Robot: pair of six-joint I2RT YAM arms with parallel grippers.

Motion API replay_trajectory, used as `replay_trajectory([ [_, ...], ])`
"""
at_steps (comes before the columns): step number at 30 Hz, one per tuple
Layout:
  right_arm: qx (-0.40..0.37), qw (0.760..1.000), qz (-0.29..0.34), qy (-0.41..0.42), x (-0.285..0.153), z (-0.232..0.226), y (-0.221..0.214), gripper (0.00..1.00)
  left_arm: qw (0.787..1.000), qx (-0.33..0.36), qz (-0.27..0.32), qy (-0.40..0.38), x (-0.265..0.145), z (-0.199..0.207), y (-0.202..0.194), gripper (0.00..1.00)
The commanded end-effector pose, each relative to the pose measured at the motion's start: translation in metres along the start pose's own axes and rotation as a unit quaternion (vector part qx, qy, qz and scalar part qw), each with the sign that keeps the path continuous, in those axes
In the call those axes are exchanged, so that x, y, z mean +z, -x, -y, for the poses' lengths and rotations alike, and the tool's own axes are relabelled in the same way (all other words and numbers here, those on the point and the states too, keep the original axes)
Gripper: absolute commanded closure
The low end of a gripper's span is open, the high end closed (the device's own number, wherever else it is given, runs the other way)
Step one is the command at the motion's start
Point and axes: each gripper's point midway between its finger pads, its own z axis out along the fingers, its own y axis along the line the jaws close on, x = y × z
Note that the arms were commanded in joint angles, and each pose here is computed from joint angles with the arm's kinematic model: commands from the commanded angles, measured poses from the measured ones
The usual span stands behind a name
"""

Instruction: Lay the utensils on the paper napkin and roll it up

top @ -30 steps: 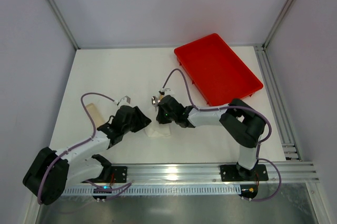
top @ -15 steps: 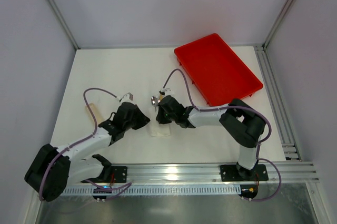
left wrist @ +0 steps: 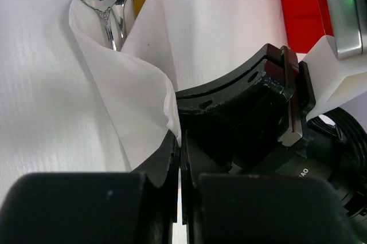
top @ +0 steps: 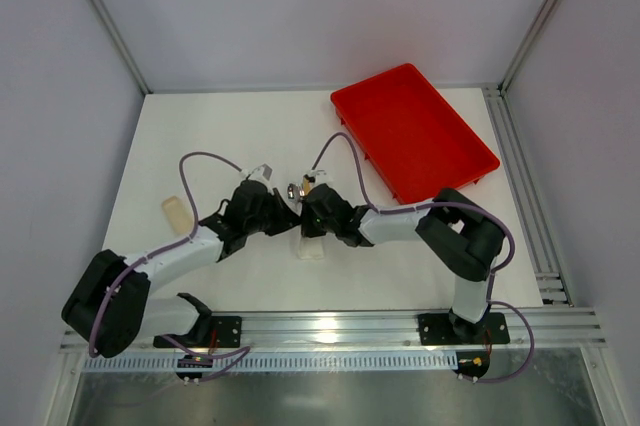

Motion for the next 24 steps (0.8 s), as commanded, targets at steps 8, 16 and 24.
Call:
replay_trajectory([
  [8,-0.006,1.000,-0.007,-0.008,-0.030,0.006,-0.006,0.96,0.998,0.038,0.006,-0.047,0.010,0.031,0.015,1.00],
  [16,0.007,1.000,-0.008,0.005,-0.053,0.013,-0.018,0.96,0.998,0.047,-0.004,-0.040,0.015,0.030,0.010,1.00],
  [24,0.001,0.999,-0.019,0.028,-0.060,0.012,-0.035,0.96,0.996,0.074,-0.019,-0.051,0.022,0.044,0.005,1.00],
])
